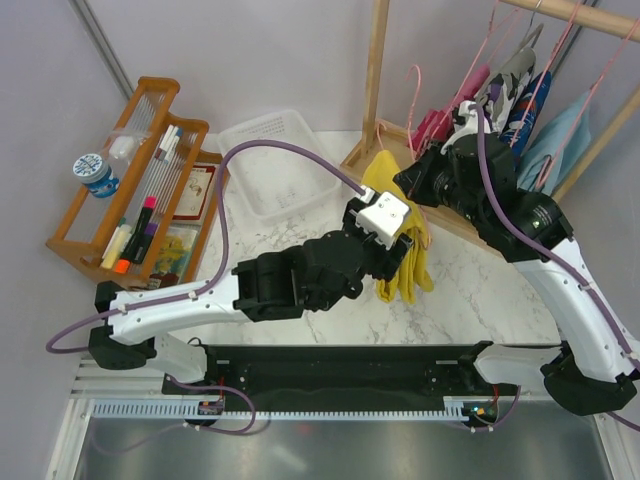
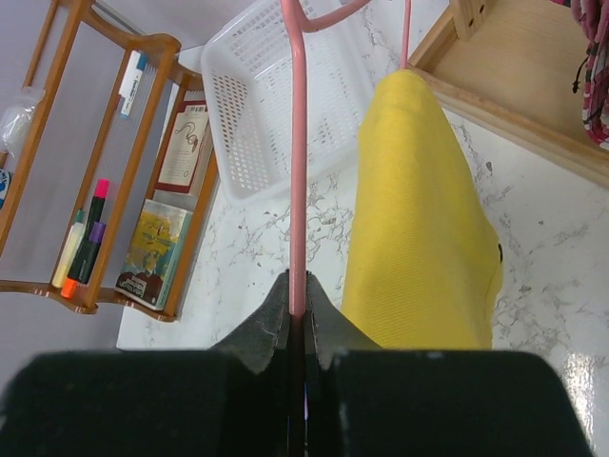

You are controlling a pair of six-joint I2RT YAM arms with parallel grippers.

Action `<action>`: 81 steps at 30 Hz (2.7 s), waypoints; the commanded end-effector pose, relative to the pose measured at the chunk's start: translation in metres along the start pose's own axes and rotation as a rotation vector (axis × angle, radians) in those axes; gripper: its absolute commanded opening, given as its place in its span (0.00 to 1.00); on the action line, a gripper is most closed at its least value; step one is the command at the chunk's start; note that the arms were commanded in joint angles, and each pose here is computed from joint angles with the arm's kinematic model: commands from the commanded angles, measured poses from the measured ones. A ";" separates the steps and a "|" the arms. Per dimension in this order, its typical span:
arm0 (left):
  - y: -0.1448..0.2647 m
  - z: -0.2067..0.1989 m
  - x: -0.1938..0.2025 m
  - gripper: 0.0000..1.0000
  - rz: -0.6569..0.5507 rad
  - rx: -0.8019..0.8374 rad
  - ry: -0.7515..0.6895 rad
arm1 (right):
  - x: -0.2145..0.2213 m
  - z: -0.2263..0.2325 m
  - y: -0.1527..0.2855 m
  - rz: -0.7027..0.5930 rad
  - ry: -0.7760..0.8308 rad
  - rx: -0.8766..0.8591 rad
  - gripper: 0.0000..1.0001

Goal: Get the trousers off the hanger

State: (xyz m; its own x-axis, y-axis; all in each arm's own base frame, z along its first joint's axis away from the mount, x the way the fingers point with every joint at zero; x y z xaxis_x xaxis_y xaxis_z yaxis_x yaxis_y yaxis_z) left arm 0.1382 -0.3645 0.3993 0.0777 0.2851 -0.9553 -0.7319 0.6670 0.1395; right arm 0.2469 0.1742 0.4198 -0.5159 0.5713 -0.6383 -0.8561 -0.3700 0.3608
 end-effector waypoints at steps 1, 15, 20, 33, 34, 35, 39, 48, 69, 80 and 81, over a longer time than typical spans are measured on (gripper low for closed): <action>-0.005 0.010 -0.018 0.68 -0.044 -0.084 -0.002 | -0.035 0.035 0.027 -0.153 -0.082 -0.181 0.00; -0.023 0.004 -0.011 0.68 -0.040 -0.134 -0.051 | -0.037 0.039 0.044 -0.157 -0.129 -0.226 0.00; -0.030 0.005 -0.004 0.65 -0.039 -0.159 -0.047 | -0.038 0.040 0.052 -0.162 -0.138 -0.242 0.00; -0.005 0.024 0.003 0.68 -0.105 -0.101 0.115 | -0.038 0.047 0.091 -0.161 -0.173 -0.396 0.00; -0.002 0.023 0.003 0.73 -0.109 -0.074 0.114 | -0.037 0.049 0.094 -0.159 -0.174 -0.415 0.00; 0.003 0.022 0.000 0.74 -0.120 -0.043 0.113 | -0.039 0.051 0.098 -0.165 -0.173 -0.438 0.00; 0.014 0.014 -0.009 0.79 -0.151 0.075 0.153 | -0.040 0.052 0.117 -0.192 -0.177 -0.522 0.00; 0.009 0.001 -0.025 0.87 -0.125 0.111 0.094 | -0.045 0.062 0.125 -0.197 -0.186 -0.571 0.00; -0.014 0.011 -0.036 0.63 -0.099 -0.175 -0.080 | -0.077 0.087 0.158 -0.260 -0.249 -0.645 0.00; -0.031 0.006 -0.049 0.69 -0.142 -0.238 -0.093 | -0.077 0.088 0.166 -0.257 -0.273 -0.672 0.00; -0.032 0.008 -0.054 0.69 -0.159 -0.266 -0.103 | -0.076 0.089 0.167 -0.254 -0.277 -0.681 0.00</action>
State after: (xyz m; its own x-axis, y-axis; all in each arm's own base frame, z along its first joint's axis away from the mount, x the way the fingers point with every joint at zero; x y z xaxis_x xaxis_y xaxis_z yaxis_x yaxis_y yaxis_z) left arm 0.1561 -0.3944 0.4199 0.2100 0.3047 -0.9290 -0.8161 0.5778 0.0050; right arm 0.1671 0.1506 0.5148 -0.4783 0.7499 -0.4569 -0.8400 -0.5424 -0.0109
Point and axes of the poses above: each gripper's point midway between its finger pads, its own y axis back along the fingers, its own z axis along the line the jaws close on, x = y × z, the point moved 4 cm from there along y, back along the fingers, and after that the axes turned 13 degrees about -y, right-handed, at the moved point
